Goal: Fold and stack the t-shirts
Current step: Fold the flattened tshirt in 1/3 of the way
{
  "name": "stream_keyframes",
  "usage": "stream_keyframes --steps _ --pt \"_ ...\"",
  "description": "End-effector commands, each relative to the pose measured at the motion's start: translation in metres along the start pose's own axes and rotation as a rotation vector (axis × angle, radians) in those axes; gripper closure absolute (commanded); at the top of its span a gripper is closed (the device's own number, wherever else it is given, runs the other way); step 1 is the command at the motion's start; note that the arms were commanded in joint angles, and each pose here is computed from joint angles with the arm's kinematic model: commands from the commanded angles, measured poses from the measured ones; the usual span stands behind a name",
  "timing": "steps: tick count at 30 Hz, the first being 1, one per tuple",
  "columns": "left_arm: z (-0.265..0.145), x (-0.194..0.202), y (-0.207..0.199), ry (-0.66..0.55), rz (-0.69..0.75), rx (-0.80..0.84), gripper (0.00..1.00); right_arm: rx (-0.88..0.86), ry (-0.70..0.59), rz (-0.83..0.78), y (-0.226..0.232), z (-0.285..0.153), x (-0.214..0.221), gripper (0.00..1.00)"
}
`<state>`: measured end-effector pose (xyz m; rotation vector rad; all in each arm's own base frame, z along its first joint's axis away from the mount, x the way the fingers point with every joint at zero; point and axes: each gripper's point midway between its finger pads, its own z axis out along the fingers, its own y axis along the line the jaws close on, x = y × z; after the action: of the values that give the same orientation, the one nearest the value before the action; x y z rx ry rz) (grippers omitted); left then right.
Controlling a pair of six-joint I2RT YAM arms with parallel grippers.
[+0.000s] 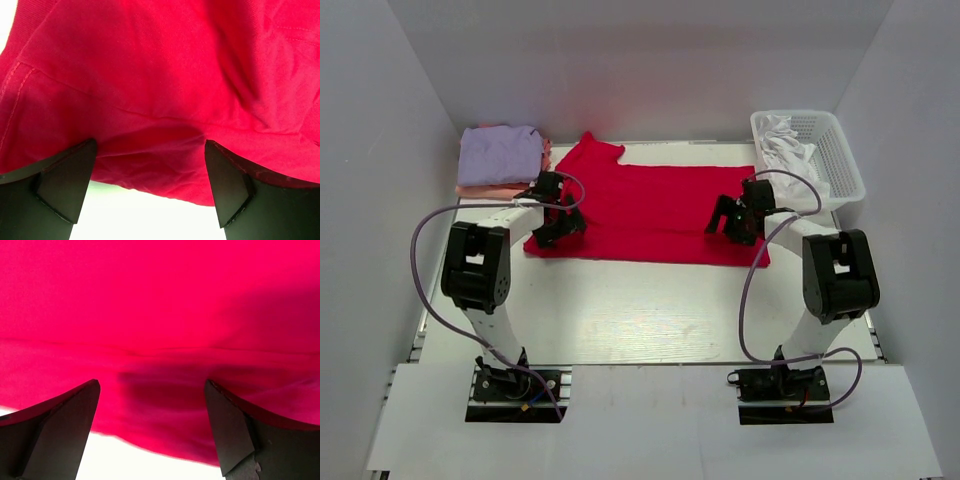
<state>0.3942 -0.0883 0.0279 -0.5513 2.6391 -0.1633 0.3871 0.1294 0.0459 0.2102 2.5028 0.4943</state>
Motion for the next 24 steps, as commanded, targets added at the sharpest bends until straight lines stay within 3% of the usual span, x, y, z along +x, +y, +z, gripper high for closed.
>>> stream_keyframes --steps 1,5,10,15,20,24 --pt "-0.002 0.018 0.031 0.02 -0.022 -0.12 0.0 0.123 -0.001 0.026 -0.033 0.01 0.0 0.1" --pt "-0.005 0.029 0.048 0.042 -0.013 -0.187 0.0 0.225 0.016 0.078 -0.065 0.016 0.003 0.1" --pt "-0.004 0.055 0.071 0.083 -0.014 -0.232 0.0 0.15 -0.012 0.092 -0.057 0.007 -0.006 0.1" --pt "-0.017 0.046 0.056 0.057 -0.016 -0.153 0.0 -0.018 -0.095 -0.003 -0.02 -0.016 -0.026 0.1" --pt "-0.041 0.01 0.013 -0.017 0.022 -0.03 0.0 -0.034 -0.138 -0.052 -0.007 -0.041 -0.037 0.1" --pt "-0.055 -0.008 0.005 -0.069 0.008 0.011 0.0 -0.033 -0.158 -0.06 -0.005 -0.052 -0.031 0.1"
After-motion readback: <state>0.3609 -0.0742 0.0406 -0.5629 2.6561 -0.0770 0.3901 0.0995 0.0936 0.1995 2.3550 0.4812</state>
